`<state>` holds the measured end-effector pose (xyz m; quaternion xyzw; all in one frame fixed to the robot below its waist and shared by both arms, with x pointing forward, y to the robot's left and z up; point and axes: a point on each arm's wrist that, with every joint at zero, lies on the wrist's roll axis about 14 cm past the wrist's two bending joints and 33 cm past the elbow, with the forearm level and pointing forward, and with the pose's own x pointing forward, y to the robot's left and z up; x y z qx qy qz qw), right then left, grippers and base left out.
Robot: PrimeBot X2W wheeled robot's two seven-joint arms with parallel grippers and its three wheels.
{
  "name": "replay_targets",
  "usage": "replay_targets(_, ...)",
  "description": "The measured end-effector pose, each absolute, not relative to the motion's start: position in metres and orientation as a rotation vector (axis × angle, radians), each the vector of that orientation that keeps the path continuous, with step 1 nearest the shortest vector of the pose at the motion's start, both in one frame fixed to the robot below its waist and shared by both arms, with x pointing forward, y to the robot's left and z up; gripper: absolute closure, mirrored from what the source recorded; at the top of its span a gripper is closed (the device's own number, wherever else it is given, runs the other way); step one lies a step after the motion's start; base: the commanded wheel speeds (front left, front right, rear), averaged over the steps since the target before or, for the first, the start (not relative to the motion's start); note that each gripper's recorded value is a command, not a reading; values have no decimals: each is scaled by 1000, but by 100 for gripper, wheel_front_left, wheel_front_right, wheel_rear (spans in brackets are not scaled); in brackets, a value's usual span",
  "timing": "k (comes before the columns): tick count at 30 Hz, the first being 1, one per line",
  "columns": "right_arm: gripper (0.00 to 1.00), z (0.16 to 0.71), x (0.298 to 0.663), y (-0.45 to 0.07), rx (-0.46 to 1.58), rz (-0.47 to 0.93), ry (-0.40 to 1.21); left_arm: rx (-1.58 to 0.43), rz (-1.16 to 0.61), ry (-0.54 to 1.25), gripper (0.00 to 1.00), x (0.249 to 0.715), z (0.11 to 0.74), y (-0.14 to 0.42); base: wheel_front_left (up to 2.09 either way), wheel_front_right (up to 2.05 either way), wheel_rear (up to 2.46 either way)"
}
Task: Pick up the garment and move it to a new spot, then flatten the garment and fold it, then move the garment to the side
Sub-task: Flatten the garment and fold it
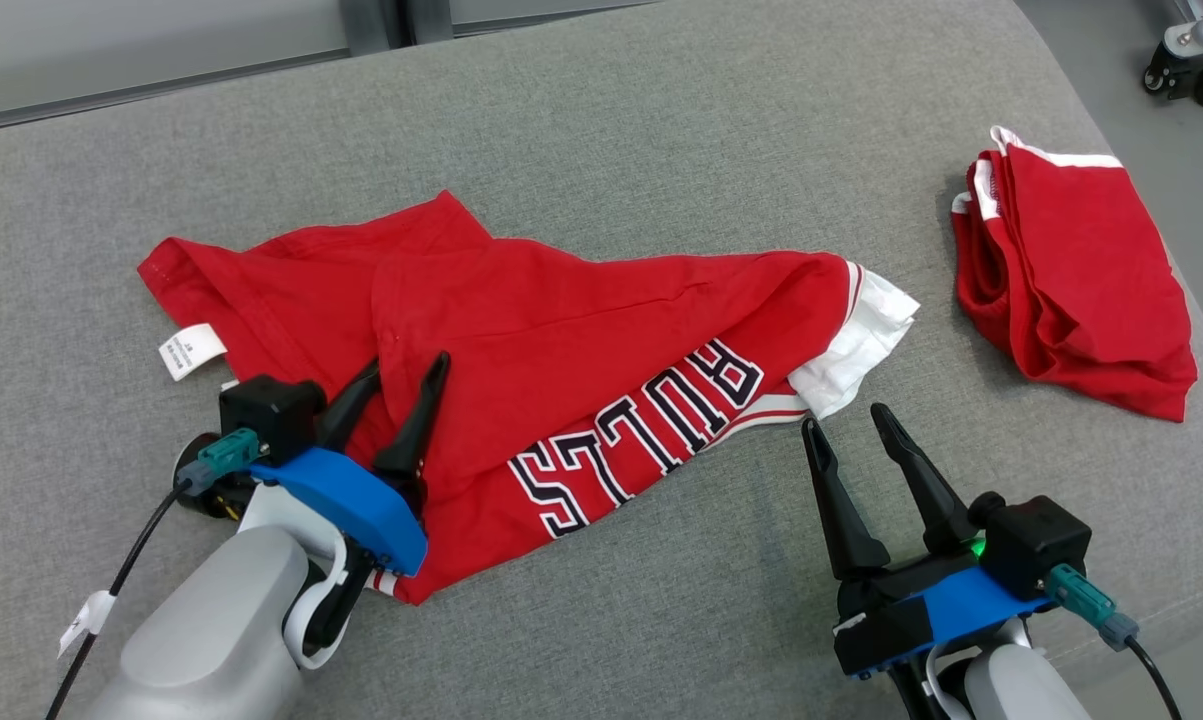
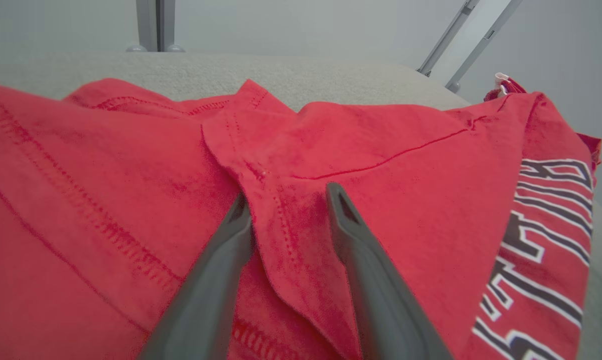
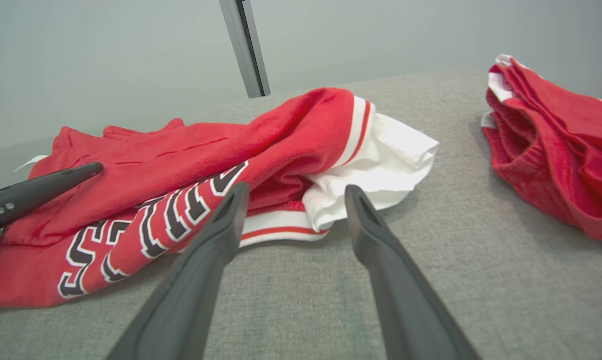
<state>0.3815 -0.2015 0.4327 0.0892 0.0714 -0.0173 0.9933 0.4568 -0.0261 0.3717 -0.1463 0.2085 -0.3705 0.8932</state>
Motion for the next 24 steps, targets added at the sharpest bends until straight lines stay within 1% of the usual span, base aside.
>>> replay_targets(2,0,433,381,-202,179,-37,141,-319,-771,406,100,461,381,-28,0,0,0)
replay_targets(6,0,437,381,-203,178,-37,128,-338,-741,275,100,477,423,-20,0,0,0)
replay_targets(10,0,437,379,-197,180,-21,130,-373,-650,184,100,469,455,7,0,0,0)
replay_targets(15,0,440,381,-182,183,26,122,-354,-526,142,100,440,468,55,0,0,0)
replay_targets(18,0,443,381,-175,186,47,115,-342,-488,140,100,418,468,72,0,0,0)
replay_targets(24,0,452,378,-168,190,69,94,-344,-386,247,100,367,433,101,0,0,0)
